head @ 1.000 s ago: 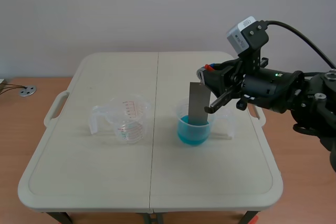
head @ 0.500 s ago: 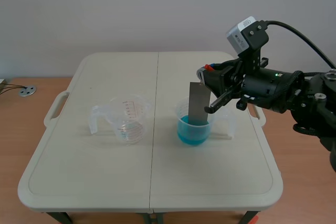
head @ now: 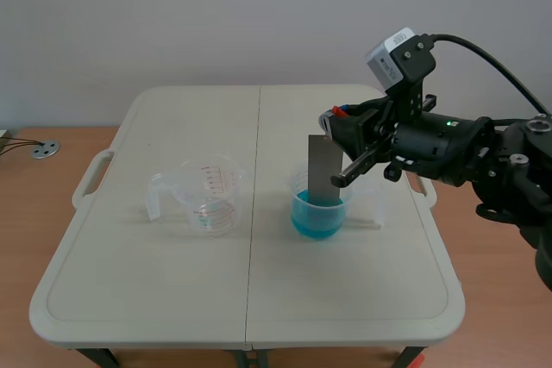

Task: Hold the metal plate by the orange handle, dip it into the blue solution, take it out and point at it, then put the plate back in the beaker on the left.
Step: 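Hold the plate still in the solution, then raise the plate and point at it, then put the plate into the left beaker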

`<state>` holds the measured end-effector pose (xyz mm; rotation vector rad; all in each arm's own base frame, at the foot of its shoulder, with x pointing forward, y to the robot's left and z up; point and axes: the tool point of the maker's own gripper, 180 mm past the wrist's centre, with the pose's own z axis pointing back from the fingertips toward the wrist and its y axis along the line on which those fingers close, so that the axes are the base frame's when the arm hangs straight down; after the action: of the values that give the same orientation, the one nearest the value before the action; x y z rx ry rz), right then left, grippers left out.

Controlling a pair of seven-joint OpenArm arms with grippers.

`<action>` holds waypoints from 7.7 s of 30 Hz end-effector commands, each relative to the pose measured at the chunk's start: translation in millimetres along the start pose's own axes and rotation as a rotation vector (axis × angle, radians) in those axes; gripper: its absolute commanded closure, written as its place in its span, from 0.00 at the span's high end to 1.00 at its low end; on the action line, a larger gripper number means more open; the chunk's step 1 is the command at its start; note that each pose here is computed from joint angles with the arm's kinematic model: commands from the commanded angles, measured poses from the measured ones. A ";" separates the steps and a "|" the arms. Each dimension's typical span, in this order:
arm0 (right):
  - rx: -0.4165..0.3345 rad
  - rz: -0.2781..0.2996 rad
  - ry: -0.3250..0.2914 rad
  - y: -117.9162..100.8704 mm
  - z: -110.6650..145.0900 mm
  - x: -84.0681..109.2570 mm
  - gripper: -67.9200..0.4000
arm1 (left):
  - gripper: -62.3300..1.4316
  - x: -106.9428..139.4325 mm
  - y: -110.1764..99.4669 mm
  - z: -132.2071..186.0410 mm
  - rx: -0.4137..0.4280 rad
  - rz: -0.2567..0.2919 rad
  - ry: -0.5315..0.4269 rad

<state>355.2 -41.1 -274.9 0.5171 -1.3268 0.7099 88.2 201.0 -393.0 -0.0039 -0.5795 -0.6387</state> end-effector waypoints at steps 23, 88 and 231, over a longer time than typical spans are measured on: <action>0.033 0.037 -0.035 1.5 0.1 18.7 0.03 | 0.06 2.8 -2.0 0.3 -0.002 0.008 -0.011; -0.013 0.283 -0.250 10.6 43.7 155.6 0.03 | 0.06 321.6 -3.0 -4.9 -0.037 -0.217 -0.768; 0.229 0.142 -0.271 100.7 -71.8 185.4 0.03 | 0.06 -30.8 -36.2 22.5 -0.083 0.089 0.081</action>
<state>347.7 107.5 -130.4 0.7117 -1.4992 0.9330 37.2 197.5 -397.2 -0.0679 -0.4651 -0.5792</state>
